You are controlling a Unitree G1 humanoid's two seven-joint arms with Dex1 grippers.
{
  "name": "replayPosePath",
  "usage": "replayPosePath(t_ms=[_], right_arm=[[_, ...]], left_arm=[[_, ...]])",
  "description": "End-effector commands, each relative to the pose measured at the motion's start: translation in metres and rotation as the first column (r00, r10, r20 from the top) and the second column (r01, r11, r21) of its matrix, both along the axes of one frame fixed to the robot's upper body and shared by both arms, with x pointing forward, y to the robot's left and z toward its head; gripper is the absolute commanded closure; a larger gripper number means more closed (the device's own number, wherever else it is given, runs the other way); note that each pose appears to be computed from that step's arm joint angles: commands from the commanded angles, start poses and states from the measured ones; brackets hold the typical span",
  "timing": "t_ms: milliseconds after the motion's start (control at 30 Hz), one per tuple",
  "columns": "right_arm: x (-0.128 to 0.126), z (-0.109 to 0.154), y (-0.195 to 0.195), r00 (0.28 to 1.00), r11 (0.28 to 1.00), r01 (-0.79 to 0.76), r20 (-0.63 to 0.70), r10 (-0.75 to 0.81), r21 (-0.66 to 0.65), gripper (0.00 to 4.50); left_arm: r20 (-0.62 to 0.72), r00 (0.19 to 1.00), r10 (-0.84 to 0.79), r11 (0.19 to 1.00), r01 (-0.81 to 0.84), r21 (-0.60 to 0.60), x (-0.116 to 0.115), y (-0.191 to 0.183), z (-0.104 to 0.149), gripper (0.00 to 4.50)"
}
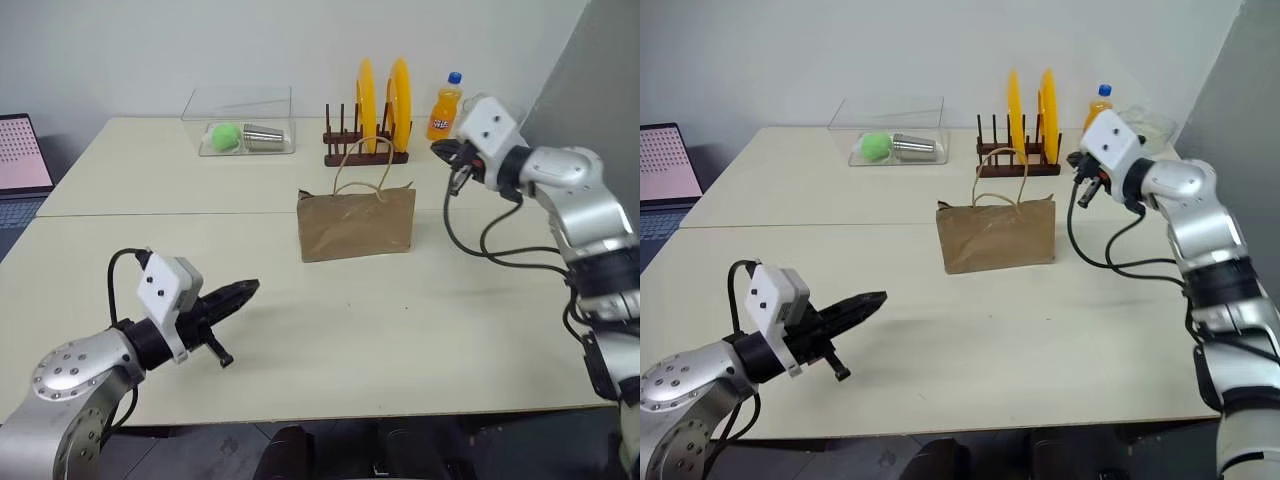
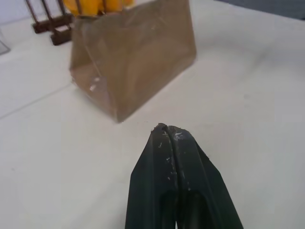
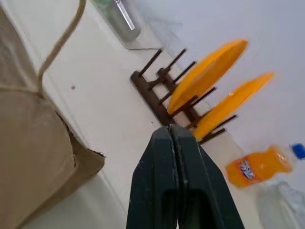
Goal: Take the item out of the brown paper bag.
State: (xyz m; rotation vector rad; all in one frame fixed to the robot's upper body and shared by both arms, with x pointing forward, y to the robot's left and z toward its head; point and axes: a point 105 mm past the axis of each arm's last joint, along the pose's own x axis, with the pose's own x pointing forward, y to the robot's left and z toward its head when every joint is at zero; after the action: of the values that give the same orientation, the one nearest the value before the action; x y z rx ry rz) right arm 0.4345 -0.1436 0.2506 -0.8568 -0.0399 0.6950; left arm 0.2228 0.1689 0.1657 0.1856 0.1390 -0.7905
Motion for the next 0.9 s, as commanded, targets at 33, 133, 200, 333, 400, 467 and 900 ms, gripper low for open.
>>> replayPosePath(t_ms=[33,133,200,333,400,467,900], right_arm=[[0.014,-0.006,0.009,1.0,0.991,-0.029,-0.006,0.028,-0.132,4.46],[0.022,-0.01,0.022,0.999,0.987,-0.045,-0.034,0.04,-0.155,4.46],[0.024,-0.014,0.03,0.997,0.981,-0.065,-0.054,0.056,-0.183,4.46],[0.018,-0.022,0.039,0.984,0.968,-0.143,-0.139,0.116,-0.206,4.46],[0.014,-0.022,0.04,0.974,0.964,-0.18,-0.172,0.147,-0.197,4.46],[0.009,-0.023,0.039,0.961,0.954,-0.223,-0.211,0.18,-0.201,4.46],[-0.035,-0.04,0.03,0.826,0.85,-0.497,-0.396,0.401,-0.177,4.46]], left_arm=[[0.002,0.996,-0.093,0.996,0.093,0.005,-0.009,-0.013,0.003,4.5],[0.032,0.995,-0.09,0.996,0.09,0.007,-0.006,-0.012,0.007,4.5],[0.057,0.994,-0.089,0.996,0.089,0.003,-0.006,-0.013,0.01,4.5],[0.126,0.988,-0.085,0.995,0.09,-0.034,-0.006,-0.019,0.019,4.5],[0.13,0.989,-0.067,0.995,0.075,-0.058,-0.006,-0.018,0.021,4.5],[0.136,0.989,-0.057,0.996,0.067,-0.066,-0.006,-0.016,0.024,4.5],[0.159,0.986,-0.044,0.994,0.059,-0.093,-0.008,-0.019,0.036,4.5]])
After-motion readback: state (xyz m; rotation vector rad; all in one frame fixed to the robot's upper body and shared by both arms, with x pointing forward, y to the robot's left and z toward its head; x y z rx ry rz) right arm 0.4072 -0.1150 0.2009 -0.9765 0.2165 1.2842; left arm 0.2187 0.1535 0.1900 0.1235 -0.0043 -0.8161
